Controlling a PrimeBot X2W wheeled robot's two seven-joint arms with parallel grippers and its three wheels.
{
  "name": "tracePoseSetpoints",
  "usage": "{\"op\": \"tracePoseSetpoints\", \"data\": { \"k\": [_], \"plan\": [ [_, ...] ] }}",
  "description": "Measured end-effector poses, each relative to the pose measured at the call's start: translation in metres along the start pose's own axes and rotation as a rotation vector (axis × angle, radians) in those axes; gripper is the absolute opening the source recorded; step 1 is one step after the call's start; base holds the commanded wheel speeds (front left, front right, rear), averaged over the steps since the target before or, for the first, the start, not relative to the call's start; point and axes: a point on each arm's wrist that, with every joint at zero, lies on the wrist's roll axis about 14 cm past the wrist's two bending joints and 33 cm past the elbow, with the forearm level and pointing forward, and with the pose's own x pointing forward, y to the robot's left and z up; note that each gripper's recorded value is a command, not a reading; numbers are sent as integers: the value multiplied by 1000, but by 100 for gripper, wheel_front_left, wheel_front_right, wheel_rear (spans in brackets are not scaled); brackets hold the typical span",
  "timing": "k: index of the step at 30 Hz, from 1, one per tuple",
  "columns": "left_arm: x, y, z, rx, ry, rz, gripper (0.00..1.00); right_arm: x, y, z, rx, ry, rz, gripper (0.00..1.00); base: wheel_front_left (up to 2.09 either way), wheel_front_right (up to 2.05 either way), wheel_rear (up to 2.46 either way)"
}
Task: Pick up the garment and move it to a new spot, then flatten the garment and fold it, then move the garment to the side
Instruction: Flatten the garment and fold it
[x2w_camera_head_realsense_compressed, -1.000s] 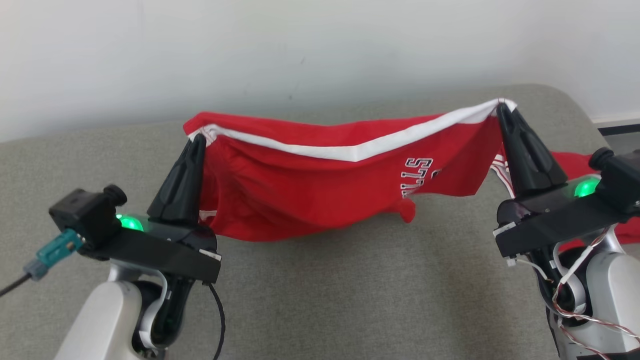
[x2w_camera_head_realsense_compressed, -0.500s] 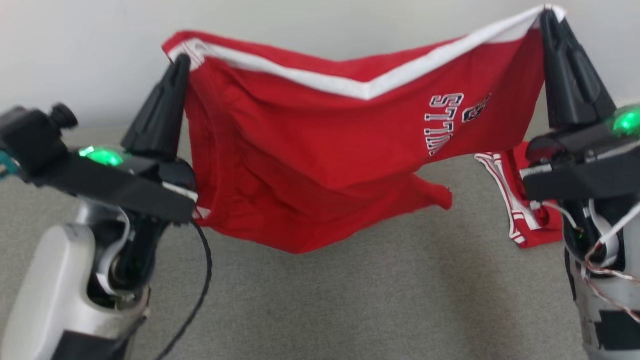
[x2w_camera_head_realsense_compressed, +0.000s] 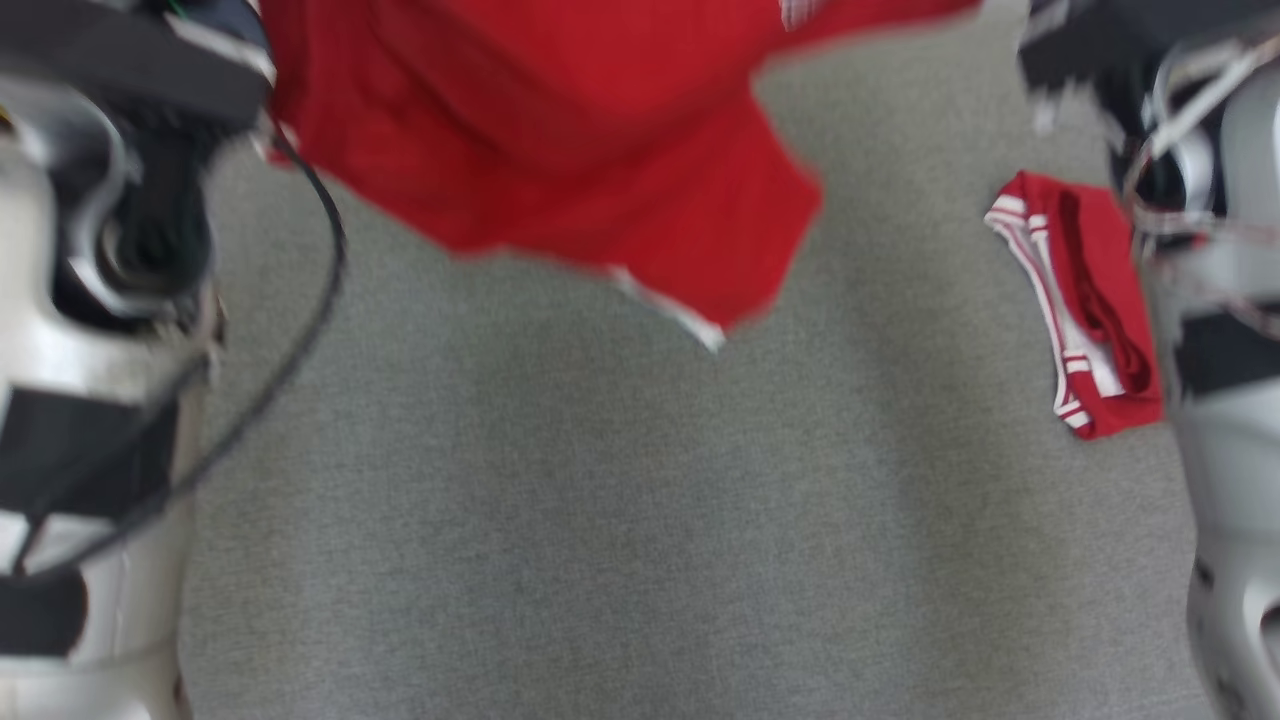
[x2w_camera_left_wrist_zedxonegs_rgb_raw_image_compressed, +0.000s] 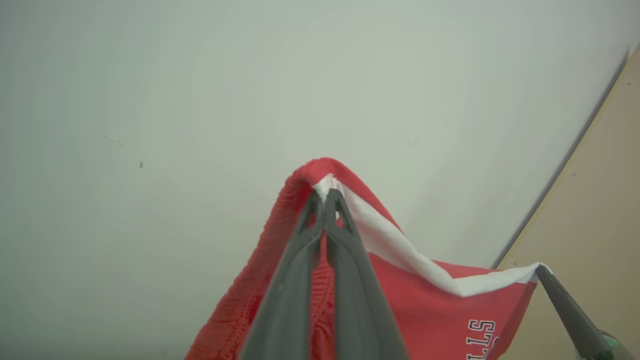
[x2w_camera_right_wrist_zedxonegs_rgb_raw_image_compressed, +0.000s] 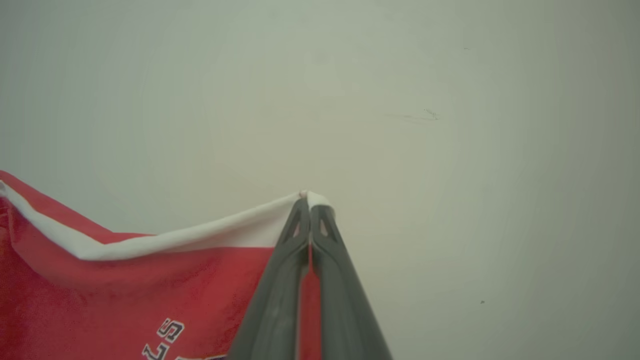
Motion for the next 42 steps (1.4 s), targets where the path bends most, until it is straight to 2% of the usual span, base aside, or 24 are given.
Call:
{"op": "tracePoseSetpoints", "data": {
  "k": [4, 9, 14, 18, 21, 25, 31, 36, 42],
  "plan": [
    [24, 15, 8, 61, -103, 10, 0, 30, -7, -3, -87, -60, -9, 0, 0, 0, 0],
    [35, 31, 4, 66, -183, 26, 0, 46, -10, -14, -154, -86, -12, 0, 0, 0, 0],
    [30, 64, -40, 67, -129, 83, 0, 41, 6, -83, -138, 63, 29, 0, 0, 0, 0],
    [1, 98, -98, 56, 4, 168, 0, 13, 21, -145, -104, 216, 68, 0, 0, 0, 0],
    [-17, 98, -123, 24, 64, 187, 0, -4, 27, -160, -79, 261, 85, 0, 0, 0, 0],
    [-42, 78, -146, 5, 146, 144, 0, -32, 32, -168, -40, 318, 106, 0, 0, 0, 0],
    [-93, 79, -158, 47, 260, 162, 0, -79, 45, -169, 45, 415, 135, 0, 0, 0, 0],
    [-130, 75, -167, 34, 328, 193, 0, -118, 43, -169, 54, 500, 129, 0, 0, 0, 0],
    [-168, 67, -175, 33, 415, 212, 0, -155, 45, -164, 14, 587, 146, 0, 0, 0, 0]
  ]
}}
